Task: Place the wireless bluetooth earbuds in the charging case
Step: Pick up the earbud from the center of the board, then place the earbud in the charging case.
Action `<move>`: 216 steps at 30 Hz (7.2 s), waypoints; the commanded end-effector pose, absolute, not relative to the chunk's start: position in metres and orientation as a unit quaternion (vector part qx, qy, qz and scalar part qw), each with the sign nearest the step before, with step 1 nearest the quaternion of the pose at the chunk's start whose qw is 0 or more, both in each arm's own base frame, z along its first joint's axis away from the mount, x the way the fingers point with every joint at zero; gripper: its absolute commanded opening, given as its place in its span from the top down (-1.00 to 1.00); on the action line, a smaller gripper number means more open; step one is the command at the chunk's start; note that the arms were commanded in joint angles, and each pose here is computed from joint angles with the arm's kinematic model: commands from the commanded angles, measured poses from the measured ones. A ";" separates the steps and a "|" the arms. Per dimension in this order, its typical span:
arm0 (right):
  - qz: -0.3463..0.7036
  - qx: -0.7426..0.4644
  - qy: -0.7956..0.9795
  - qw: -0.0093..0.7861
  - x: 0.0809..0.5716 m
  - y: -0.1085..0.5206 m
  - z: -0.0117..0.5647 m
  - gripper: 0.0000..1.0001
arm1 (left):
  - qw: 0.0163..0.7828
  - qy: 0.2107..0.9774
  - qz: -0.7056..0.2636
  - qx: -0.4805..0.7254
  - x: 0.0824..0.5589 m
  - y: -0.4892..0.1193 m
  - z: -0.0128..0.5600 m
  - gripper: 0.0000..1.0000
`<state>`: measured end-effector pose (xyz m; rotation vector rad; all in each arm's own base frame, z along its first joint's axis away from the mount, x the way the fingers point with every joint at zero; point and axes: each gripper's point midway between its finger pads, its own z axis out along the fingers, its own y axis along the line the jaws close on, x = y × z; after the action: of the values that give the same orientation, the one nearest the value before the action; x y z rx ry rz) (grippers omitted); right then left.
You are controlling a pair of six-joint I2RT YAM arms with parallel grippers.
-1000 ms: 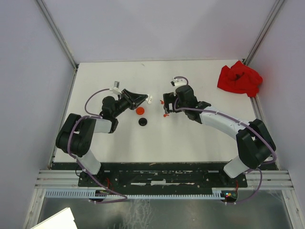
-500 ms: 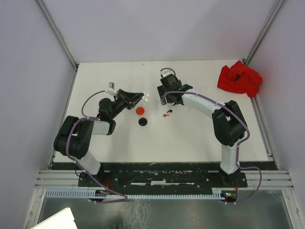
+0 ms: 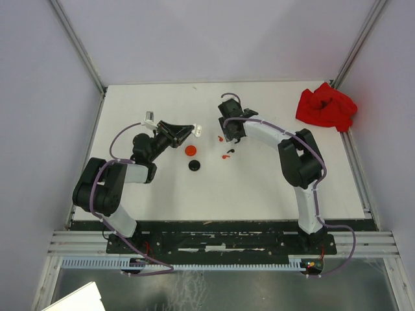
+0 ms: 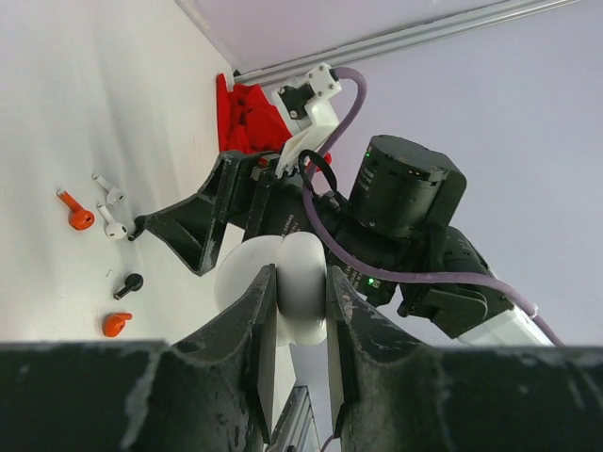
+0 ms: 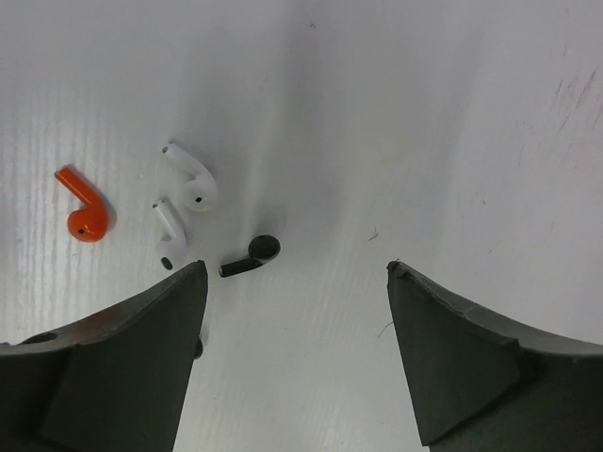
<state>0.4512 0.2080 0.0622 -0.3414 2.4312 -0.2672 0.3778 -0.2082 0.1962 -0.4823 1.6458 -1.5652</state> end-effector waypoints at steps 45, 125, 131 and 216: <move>-0.088 -0.119 0.938 0.313 0.502 0.201 0.029 -0.71 | 0.396 0.614 -0.659 -0.180 0.386 -0.203 0.203 0.94; 0.095 -0.142 0.937 0.306 0.514 0.277 0.032 0.09 | 0.393 0.614 -0.660 -0.181 0.386 -0.196 0.200 0.94; 0.093 -0.142 0.939 0.300 0.513 0.276 0.027 0.19 | 0.394 0.612 -0.661 -0.182 0.386 -0.195 0.200 0.94; 0.584 -0.097 0.536 0.602 0.354 0.288 0.291 0.97 | 0.315 0.555 -0.748 -0.184 0.352 -0.253 0.212 0.94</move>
<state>0.3641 0.2834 0.2623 -0.2079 1.4084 1.2151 0.3590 -0.2576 0.1707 -0.5725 1.6617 -1.8965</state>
